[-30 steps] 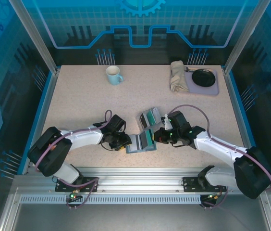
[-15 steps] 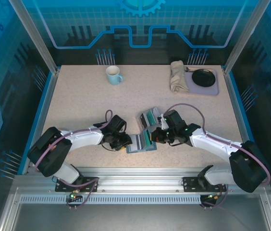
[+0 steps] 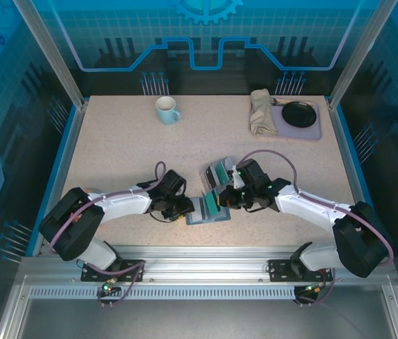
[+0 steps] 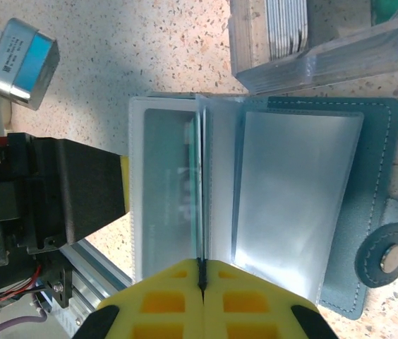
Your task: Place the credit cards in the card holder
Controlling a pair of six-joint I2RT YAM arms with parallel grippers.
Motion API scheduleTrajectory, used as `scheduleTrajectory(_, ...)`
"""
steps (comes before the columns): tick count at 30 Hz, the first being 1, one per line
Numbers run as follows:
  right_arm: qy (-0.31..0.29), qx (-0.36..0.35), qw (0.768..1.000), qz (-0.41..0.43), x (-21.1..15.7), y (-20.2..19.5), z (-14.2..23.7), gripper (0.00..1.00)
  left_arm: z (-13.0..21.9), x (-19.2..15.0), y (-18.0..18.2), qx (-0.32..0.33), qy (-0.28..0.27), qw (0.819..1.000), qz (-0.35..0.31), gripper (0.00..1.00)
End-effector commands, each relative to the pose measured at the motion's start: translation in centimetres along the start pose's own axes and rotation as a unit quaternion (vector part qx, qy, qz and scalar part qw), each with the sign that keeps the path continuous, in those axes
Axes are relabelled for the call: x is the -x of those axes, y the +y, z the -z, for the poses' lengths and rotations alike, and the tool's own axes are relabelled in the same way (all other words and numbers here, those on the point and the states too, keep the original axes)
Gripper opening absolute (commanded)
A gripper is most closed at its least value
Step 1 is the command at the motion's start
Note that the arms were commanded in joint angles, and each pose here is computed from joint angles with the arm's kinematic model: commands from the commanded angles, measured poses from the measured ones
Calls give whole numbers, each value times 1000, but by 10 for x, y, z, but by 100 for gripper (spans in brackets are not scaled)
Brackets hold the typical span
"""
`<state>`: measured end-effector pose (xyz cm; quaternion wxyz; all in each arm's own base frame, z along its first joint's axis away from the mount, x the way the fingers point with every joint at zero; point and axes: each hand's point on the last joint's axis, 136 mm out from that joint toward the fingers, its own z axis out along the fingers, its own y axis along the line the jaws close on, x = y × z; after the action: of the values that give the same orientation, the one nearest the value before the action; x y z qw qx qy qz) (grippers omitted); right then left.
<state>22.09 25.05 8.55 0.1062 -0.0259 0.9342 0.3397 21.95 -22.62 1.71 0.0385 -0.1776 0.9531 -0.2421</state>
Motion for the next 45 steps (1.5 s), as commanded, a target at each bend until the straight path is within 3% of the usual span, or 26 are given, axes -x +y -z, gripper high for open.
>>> scheduleTrajectory(1,6,-10,1000,10,-1,2,0,2,1,1,5,5,-19,1000,-6,35)
scheduleTrajectory(10,1,-38,999,13,2,-4,4,2,18,8,24,32,-66,997,19,36)
scheduleTrajectory(13,-12,-72,997,9,3,-15,12,2,25,11,34,44,-88,995,32,40)
scheduleTrajectory(16,-23,-60,998,15,4,-12,17,2,30,12,28,24,-94,995,24,45)
scheduleTrajectory(24,-31,24,999,13,7,17,7,2,25,10,-6,-30,-65,997,-19,52)
scheduleTrajectory(34,-17,6,1000,-15,-1,0,-18,1,6,5,-11,-35,-32,999,-24,52)
scheduleTrajectory(39,-45,-50,998,-11,1,-15,2,2,2,4,-6,-24,-27,999,-22,51)
scheduleTrajectory(43,-54,-160,986,-8,-1,-48,21,0,-4,4,-4,-15,-19,999,-22,48)
scheduleTrajectory(45,-66,-174,982,-7,0,-54,31,1,-5,3,-4,-14,-16,1000,-22,47)
